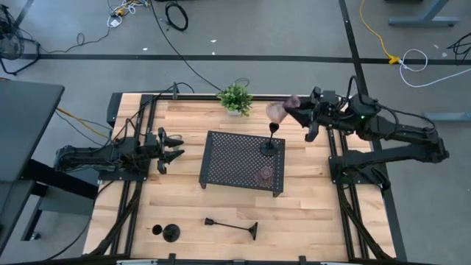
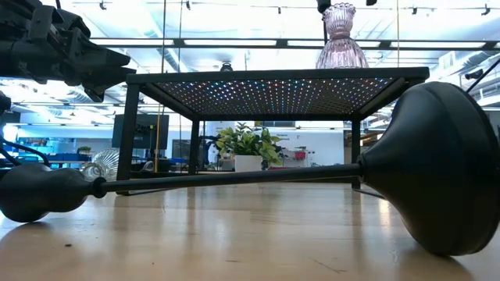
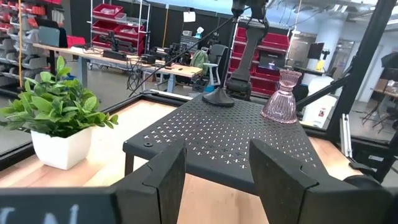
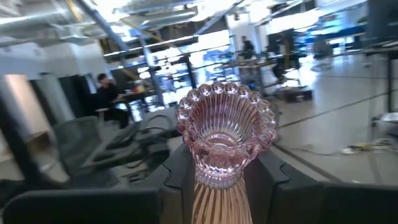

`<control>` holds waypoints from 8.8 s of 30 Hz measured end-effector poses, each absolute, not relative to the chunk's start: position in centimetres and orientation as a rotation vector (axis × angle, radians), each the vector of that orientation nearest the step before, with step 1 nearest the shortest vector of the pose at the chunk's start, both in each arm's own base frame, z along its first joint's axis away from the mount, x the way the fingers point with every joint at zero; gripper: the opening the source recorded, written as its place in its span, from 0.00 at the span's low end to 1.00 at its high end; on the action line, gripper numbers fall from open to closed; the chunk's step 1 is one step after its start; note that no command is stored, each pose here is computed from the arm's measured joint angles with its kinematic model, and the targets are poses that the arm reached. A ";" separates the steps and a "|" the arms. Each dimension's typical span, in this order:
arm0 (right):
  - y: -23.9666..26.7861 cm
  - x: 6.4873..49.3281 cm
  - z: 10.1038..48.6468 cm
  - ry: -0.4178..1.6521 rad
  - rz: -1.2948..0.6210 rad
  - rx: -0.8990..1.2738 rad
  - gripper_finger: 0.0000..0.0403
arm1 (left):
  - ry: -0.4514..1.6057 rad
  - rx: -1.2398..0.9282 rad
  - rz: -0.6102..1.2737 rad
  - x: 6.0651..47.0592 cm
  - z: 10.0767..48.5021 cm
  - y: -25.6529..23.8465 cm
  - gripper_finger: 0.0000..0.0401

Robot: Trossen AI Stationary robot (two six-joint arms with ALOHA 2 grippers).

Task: Pick & Place candle stick holders
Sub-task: Put the pink glass candle holder on the shelf, then align the bottom black candle holder with the pink glass candle holder on the shelf

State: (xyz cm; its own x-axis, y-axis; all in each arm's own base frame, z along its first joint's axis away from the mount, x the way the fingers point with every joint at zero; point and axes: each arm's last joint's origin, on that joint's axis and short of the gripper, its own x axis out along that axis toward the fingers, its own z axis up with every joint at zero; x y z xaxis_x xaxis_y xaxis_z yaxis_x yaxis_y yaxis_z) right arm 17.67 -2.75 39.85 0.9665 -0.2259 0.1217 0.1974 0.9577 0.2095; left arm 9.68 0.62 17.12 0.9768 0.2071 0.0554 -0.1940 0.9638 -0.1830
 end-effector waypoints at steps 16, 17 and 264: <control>2.1 20.7 39.0 -0.126 -0.039 0.192 0.23 | -0.086 -0.205 0.174 9.7 17.2 0.5 0.45; 2.3 20.9 38.9 -0.125 -0.030 0.190 0.23 | -0.087 -0.205 0.173 9.7 17.2 0.5 0.45; 16.2 25.5 33.6 0.337 0.043 0.156 0.46 | 0.049 -0.388 -0.673 8.9 17.4 -3.3 0.45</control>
